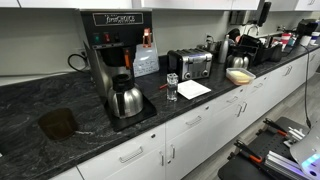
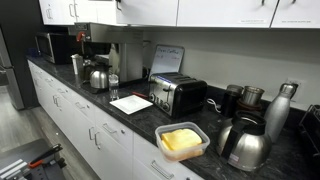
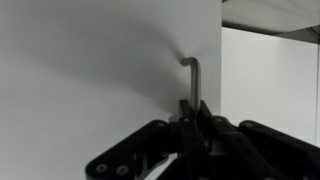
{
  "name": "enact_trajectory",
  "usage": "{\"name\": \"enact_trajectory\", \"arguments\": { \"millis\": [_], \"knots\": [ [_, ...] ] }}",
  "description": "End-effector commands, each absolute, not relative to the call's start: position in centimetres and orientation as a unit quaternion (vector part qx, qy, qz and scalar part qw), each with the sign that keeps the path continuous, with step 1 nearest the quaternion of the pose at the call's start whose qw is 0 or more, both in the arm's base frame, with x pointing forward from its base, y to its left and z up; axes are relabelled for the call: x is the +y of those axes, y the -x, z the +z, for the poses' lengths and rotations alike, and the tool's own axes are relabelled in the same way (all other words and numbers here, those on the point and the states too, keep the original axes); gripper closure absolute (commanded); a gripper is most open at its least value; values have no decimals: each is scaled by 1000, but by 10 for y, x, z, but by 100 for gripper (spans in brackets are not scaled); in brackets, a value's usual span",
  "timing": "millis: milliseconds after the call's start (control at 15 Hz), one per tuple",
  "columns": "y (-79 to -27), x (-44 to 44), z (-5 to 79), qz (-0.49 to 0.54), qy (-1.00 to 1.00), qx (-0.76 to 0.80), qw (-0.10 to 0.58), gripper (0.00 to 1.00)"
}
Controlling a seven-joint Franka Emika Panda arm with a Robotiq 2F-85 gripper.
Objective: Open the right cupboard door above the coffee machine
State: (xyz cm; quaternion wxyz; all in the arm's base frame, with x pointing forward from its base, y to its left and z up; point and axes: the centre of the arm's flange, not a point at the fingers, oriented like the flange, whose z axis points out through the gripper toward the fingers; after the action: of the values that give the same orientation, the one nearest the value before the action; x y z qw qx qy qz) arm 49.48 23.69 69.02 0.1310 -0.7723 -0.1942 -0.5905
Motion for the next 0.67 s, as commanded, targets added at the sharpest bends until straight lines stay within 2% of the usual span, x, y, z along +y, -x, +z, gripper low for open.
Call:
{"name": "enact_trajectory", "arguments": {
  "millis": [0,600],
  "knots": [
    [-447,237,700,-584,768,-218,147,98],
    [-402,220,700,-557,790,-221,129,98]
  ]
}}
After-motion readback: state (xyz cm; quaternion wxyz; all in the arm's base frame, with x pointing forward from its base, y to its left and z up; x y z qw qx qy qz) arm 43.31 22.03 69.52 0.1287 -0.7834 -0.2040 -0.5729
